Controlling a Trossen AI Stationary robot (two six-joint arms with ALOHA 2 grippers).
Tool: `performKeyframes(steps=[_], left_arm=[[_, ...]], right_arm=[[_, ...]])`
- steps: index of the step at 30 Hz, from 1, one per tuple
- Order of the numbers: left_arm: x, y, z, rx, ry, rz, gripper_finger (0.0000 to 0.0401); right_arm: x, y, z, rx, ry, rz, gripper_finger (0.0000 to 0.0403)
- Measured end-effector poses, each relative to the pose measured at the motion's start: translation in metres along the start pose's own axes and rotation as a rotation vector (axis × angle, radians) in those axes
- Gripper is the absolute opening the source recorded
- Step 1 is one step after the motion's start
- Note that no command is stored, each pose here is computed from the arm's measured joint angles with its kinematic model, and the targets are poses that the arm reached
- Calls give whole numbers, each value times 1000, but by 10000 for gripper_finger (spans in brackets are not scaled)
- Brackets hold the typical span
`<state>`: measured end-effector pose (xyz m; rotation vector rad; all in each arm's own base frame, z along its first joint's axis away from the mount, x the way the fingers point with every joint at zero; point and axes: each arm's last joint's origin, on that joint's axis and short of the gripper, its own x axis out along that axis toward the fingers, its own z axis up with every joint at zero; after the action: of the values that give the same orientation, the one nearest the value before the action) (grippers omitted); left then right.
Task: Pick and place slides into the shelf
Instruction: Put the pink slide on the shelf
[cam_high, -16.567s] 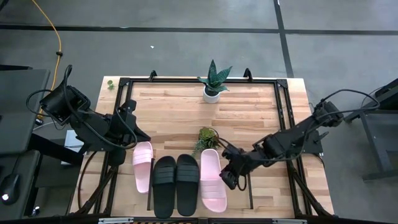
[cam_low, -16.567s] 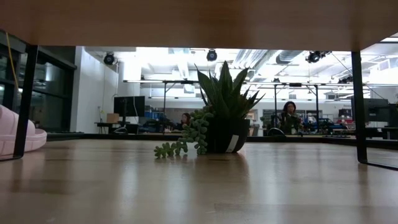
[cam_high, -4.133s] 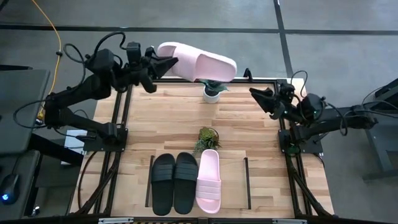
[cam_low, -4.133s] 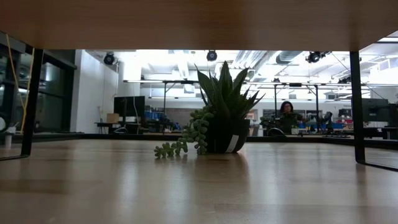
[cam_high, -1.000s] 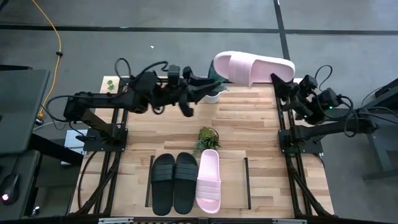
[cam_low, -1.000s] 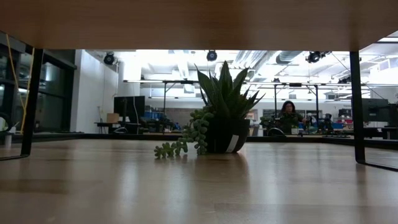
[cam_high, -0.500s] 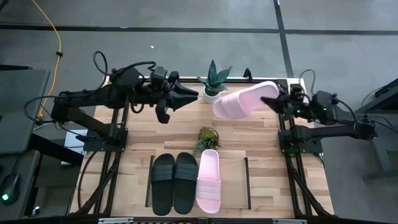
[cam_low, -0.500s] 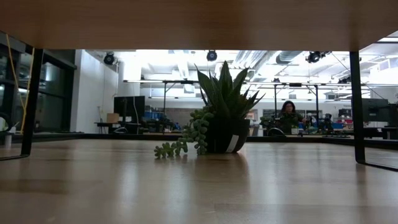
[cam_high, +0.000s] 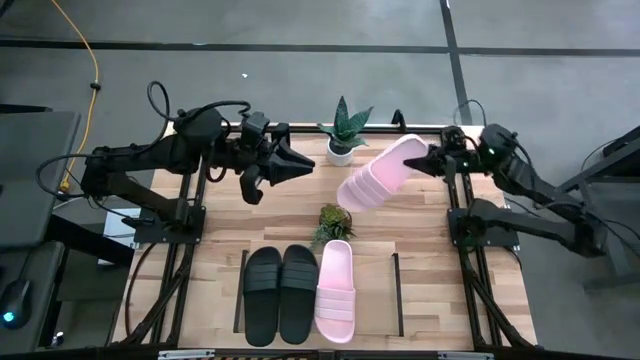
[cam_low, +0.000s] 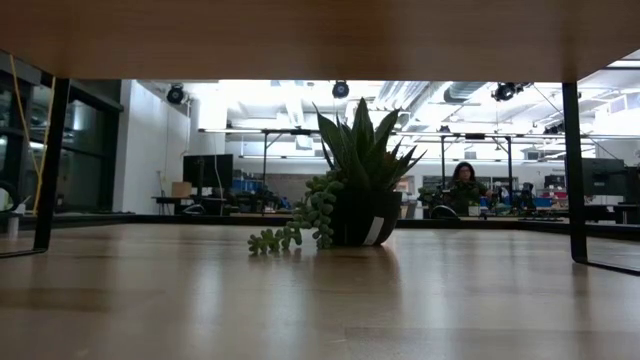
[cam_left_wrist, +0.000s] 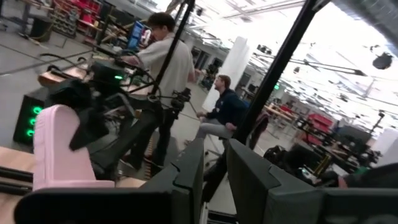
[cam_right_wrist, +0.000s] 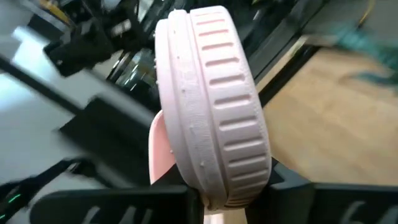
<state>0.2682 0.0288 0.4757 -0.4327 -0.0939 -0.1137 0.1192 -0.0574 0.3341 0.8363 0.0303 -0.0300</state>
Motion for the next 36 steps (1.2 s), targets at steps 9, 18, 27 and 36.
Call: performKeyframes(steps=[9, 18, 27, 36], left_arm=[[-4, -1, -2, -17, 46, -5, 60], [-6, 1, -6, -37, 94, 20, 60], [-6, 1, -7, -37, 96, 20, 60], [-6, 3, -10, -46, 128, 46, 60]], right_arm=[[14, -29, 22, 172, 248, 196, 41], [33, -54, 21, 284, 417, 245, 41], [58, -65, 10, 351, 572, 305, 41], [78, -62, -4, 346, 637, 322, 41]])
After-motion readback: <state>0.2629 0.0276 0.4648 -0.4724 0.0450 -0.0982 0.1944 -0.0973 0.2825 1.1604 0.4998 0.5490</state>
